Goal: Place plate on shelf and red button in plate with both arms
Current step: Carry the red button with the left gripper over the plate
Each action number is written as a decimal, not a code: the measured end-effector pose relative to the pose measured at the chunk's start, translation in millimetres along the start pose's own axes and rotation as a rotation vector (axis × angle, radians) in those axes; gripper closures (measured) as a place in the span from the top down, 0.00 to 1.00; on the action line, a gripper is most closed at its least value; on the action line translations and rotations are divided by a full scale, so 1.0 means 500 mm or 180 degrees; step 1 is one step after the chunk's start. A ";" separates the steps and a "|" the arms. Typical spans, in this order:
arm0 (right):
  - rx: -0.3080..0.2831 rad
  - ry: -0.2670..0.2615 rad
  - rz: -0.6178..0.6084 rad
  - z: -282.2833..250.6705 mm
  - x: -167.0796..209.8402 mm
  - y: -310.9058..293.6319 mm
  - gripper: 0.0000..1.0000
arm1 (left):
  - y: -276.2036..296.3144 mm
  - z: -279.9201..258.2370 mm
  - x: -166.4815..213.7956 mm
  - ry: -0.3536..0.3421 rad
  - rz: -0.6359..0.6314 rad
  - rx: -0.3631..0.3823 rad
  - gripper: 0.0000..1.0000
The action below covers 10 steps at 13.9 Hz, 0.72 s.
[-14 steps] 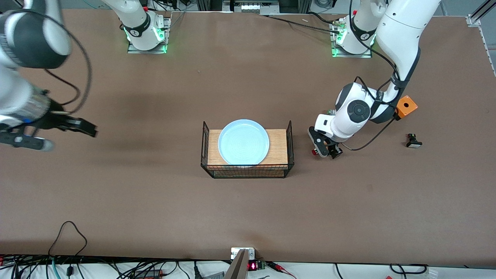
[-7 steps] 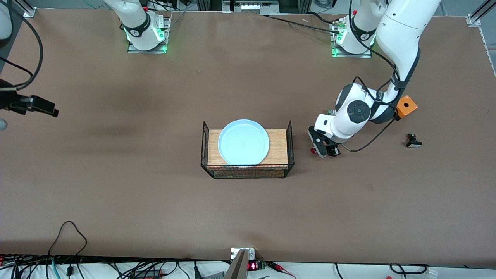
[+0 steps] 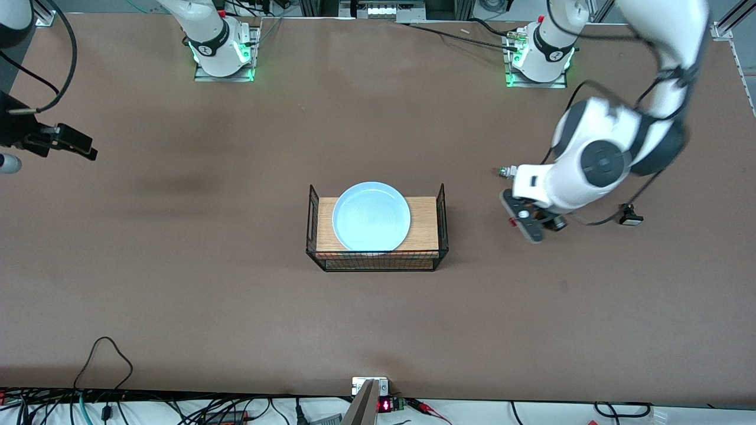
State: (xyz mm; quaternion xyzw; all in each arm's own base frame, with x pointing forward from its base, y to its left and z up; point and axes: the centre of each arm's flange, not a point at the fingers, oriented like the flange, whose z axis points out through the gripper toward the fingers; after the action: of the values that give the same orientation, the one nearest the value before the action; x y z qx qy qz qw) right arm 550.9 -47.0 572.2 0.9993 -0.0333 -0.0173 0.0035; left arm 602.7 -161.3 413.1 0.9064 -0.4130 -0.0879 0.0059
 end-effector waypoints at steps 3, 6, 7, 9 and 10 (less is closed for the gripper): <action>0.0001 0.0036 -0.0019 -0.019 -0.011 -0.006 1.00 | 0.078 -0.168 0.022 0.0183 -0.0839 -0.0418 0.41; -0.0001 0.0031 -0.0041 -0.020 -0.012 -0.014 1.00 | 0.213 -0.187 0.108 0.0282 -0.1487 -0.0724 0.41; -0.0001 0.0032 -0.0040 -0.021 -0.012 -0.013 1.00 | 0.260 -0.182 0.145 0.0332 -0.1659 -0.0755 0.41; -0.0001 0.0031 -0.0042 -0.022 -0.012 -0.014 1.00 | 0.368 -0.151 0.226 0.0423 -0.2012 -0.0803 0.41; -0.0001 0.0024 -0.0043 -0.021 -0.013 -0.014 1.00 | 0.419 -0.127 0.265 0.0481 -0.2174 -0.0842 0.41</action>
State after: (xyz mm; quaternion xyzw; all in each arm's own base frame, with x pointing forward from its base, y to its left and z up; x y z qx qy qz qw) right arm 545.2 -39.4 583.1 0.9995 -0.0265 -0.0136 0.0036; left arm 541.9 -402.8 472.7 0.9873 -0.0702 -0.0704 0.1237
